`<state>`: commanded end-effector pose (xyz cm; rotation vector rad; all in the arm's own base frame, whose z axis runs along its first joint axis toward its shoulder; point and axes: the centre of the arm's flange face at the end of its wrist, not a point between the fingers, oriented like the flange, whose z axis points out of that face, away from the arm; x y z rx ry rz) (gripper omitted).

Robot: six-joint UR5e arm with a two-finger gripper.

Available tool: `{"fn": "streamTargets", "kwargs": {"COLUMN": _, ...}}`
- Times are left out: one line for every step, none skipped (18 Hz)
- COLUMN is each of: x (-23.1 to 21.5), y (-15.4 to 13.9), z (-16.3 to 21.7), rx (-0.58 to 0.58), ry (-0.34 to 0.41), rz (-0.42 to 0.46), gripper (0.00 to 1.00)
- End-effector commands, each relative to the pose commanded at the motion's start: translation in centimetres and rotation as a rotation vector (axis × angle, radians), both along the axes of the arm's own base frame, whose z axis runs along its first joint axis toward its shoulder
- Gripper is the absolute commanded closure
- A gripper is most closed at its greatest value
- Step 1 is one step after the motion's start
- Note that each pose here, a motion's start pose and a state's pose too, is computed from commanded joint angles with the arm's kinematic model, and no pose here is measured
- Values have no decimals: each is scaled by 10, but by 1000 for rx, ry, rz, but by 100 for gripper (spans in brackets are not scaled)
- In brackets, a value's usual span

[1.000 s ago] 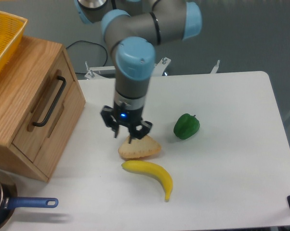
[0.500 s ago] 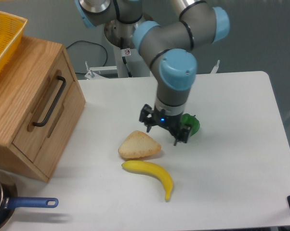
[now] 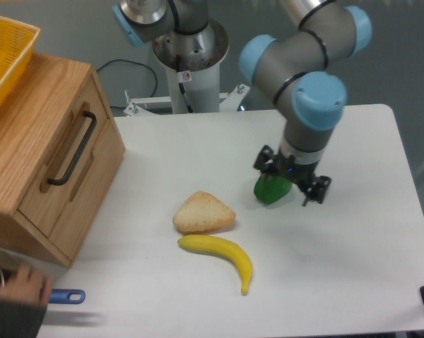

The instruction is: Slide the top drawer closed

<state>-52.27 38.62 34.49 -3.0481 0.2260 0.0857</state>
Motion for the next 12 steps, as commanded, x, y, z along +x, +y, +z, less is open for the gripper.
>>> {"fn": "streamTargets", "kwargs": {"x": -2, "y": -1, "z": -4, "rx": -7, "ry": 1, "rz": -48, "gripper": 0}}
{"fn": "streamTargets", "kwargs": {"x": -5, "y": -3, "z": -13, "rx": -17, "ry": -6, "rz": -112, "gripper": 0}}
{"fn": "streamTargets", "kwargs": {"x": -13, "y": -13, "z": -18, "rx": -31, "ry": -7, "rz": -159, "gripper": 0}}
{"fn": "streamTargets", "kwargs": {"x": -15, "y": -18, "z": -21, "rx": -50, "ry": -7, "rz": -201, "gripper": 0}}
{"fn": "streamTargets", "kwargs": {"x": -15, "y": -21, "z": -23, "rx": -67, "ry": -4, "rz": -222, "gripper": 0}}
{"fn": "streamTargets", "kwargs": {"x": -17, "y": -22, "z": -23, "rx": -72, "ry": -2, "rz": -225, "gripper": 0}}
{"fn": "streamTargets", "kwargs": {"x": -17, "y": -22, "z": -23, "rx": -71, "ry": -1, "rz": -225, "gripper": 0}}
{"fn": "streamTargets", "kwargs": {"x": -18, "y": -22, "z": -25, "rx": -73, "ry": -2, "rz": -223, "gripper": 0}}
{"fn": "streamTargets", "kwargs": {"x": -18, "y": -22, "z": -25, "rx": -74, "ry": -2, "rz": -222, "gripper": 0}}
{"fn": "streamTargets", "kwargs": {"x": -19, "y": -23, "z": -27, "rx": -75, "ry": -5, "rz": -220, "gripper": 0}}
{"fn": "streamTargets", "kwargs": {"x": -20, "y": -25, "z": -28, "rx": -76, "ry": -8, "rz": -218, "gripper": 0}}
{"fn": "streamTargets", "kwargs": {"x": -23, "y": -28, "z": -28, "rx": -74, "ry": -7, "rz": -211, "gripper": 0}}
